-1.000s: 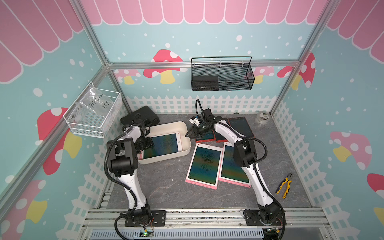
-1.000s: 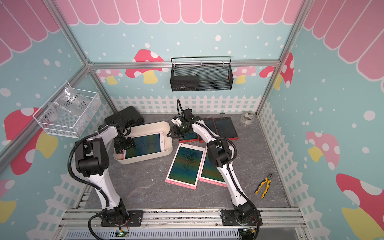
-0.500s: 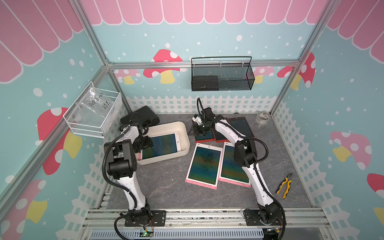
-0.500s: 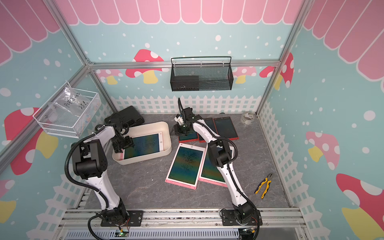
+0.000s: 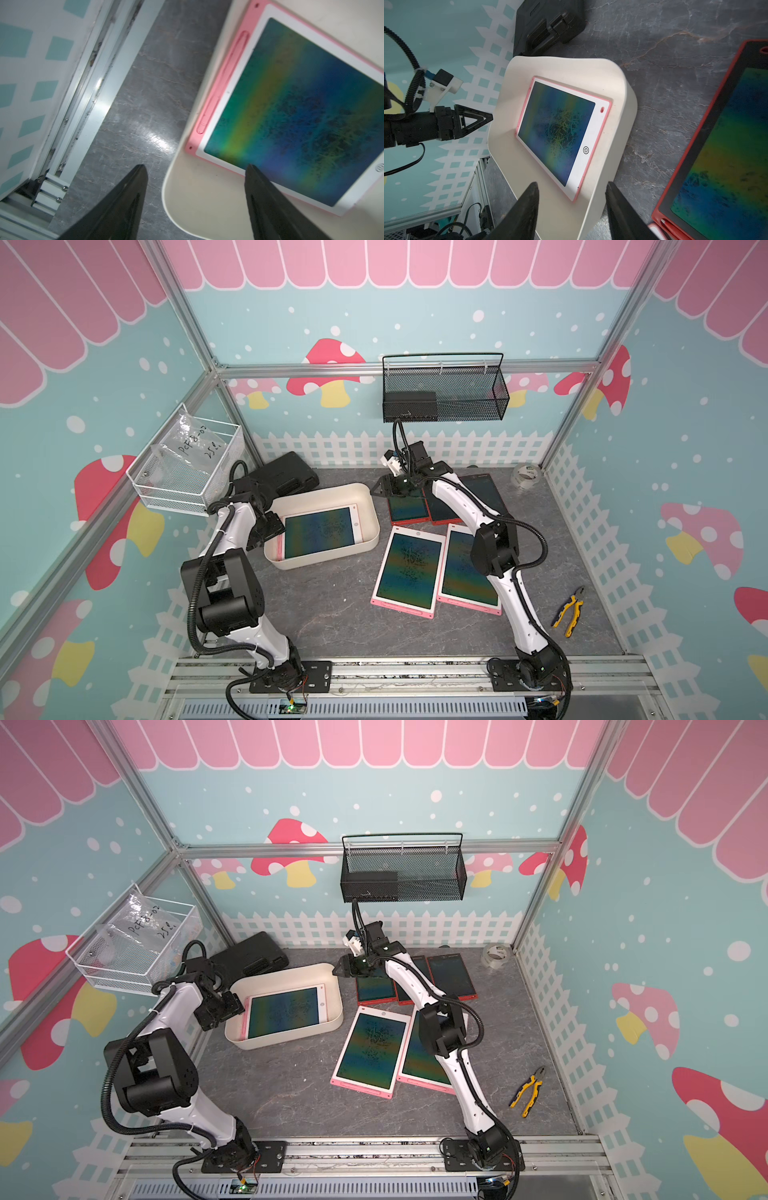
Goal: Take out the writing tablet from the storage box
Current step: Pick up the storage box at the center of the board.
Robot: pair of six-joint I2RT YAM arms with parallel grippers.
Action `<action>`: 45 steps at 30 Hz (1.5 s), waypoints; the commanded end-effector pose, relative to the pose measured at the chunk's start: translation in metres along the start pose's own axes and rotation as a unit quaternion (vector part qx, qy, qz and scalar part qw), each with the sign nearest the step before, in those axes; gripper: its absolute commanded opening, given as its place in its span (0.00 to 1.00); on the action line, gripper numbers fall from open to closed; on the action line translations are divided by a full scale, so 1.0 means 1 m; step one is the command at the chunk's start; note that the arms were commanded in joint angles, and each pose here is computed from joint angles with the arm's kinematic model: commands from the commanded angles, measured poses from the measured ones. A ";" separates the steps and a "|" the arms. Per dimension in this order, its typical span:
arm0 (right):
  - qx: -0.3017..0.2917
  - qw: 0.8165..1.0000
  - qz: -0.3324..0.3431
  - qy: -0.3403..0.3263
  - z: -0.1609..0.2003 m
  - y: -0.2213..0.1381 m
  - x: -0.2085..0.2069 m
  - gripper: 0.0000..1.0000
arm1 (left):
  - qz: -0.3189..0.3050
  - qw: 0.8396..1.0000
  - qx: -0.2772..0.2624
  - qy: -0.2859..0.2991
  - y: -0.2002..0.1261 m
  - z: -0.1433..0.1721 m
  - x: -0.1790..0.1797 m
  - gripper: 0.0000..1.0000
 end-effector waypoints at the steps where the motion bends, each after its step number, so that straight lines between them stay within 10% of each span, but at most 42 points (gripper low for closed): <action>1: -0.005 0.999 -0.029 -0.040 -0.005 -0.004 0.026 0.54 | -0.008 1.000 0.001 0.006 0.009 -0.004 -0.001 0.75; 33: 0.084 0.992 -0.092 0.029 0.031 0.053 0.003 0.50 | 0.010 0.998 0.062 0.005 0.043 0.014 0.000 0.00; 45: 0.046 0.993 -0.099 -0.046 0.012 0.030 0.027 0.51 | 0.040 0.999 0.023 -0.003 0.017 0.036 0.008 0.00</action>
Point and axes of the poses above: each gripper's point midway between its finger pads, its own y axis out along the fingers, its own x axis along the line the jaws close on, z = x × y, the point moved 10 cm from there along -y, back along the fingers, and after that the axes turned 4 degrees about -y, right-handed, at the moved point
